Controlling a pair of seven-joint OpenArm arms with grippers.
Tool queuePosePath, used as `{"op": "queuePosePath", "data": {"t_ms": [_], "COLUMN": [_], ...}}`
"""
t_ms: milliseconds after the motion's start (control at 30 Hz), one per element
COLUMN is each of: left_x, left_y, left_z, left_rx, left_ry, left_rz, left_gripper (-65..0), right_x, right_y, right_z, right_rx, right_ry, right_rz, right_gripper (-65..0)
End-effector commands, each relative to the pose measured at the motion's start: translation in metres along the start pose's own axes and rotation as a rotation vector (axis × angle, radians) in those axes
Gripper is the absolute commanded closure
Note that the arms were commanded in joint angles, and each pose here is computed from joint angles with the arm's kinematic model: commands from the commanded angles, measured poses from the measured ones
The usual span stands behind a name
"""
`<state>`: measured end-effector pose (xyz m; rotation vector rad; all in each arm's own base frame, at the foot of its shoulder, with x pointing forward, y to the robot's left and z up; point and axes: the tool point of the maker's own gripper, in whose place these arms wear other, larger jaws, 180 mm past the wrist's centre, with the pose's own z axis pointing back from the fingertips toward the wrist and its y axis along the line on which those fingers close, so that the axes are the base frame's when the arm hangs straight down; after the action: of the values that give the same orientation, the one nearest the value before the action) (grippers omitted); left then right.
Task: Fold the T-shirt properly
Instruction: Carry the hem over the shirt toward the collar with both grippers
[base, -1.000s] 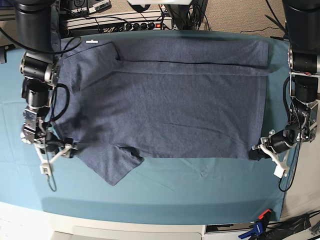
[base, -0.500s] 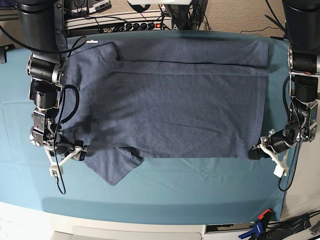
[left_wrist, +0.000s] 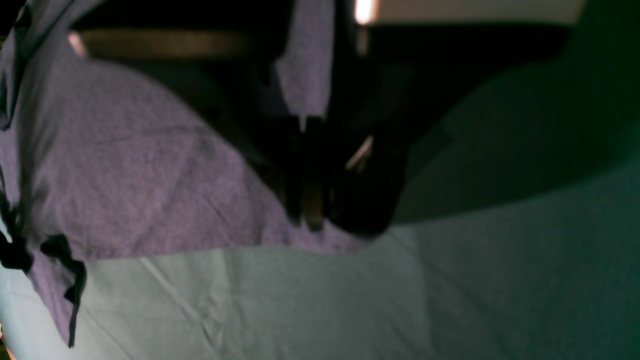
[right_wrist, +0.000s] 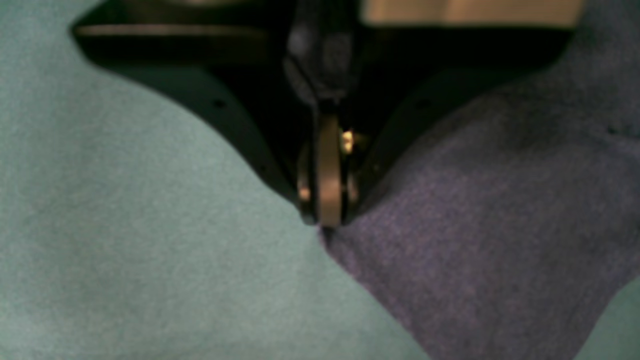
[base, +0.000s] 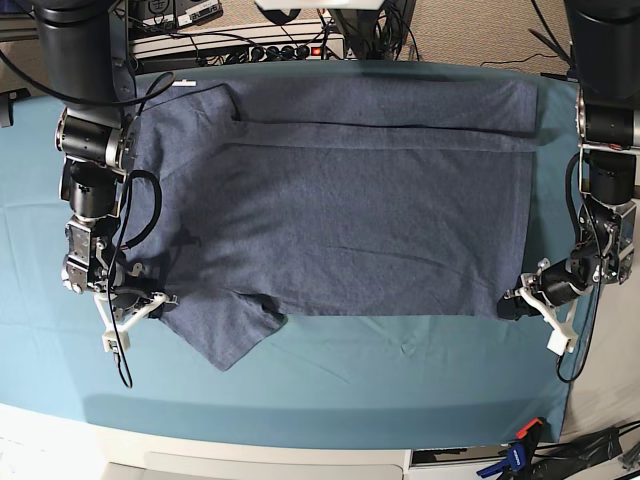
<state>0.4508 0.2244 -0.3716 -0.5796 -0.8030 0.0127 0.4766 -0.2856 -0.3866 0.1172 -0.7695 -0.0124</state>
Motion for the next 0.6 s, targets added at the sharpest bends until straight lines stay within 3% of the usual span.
{"op": "queuePosePath", "data": {"t_ms": [0,133,267,567], "left_x": [0.030,0.029,0.030,0.006], "left_y": [-0.004,-0.009,-0.028,-0.037], "left_z": [0.007,0.007,0.009,0.020], "left_rx": [-0.017,-0.043,-0.153,-0.259], "left_ry": [-0.069,-0.063,-0.064,-0.017], "left_rz": [-0.019,0.009,0.022,0.152], "left_gripper": [0.0,0.0,0.0,0.0], "right_x": [0.018,0.002,-0.015,-0.022], "right_y": [-0.004,-0.005,-0.004,0.030], "right_z": [0.005,0.006,0.015,0.066], "right_rx": [-0.004,-0.011,-0.022,0.018], "right_ry": [-0.031,-0.019,-0.031,-0.117], "right_rz": [0.004,0.020,0.089,0.235], "right_gripper": [0.0,0.0,0.0,0.0]}}
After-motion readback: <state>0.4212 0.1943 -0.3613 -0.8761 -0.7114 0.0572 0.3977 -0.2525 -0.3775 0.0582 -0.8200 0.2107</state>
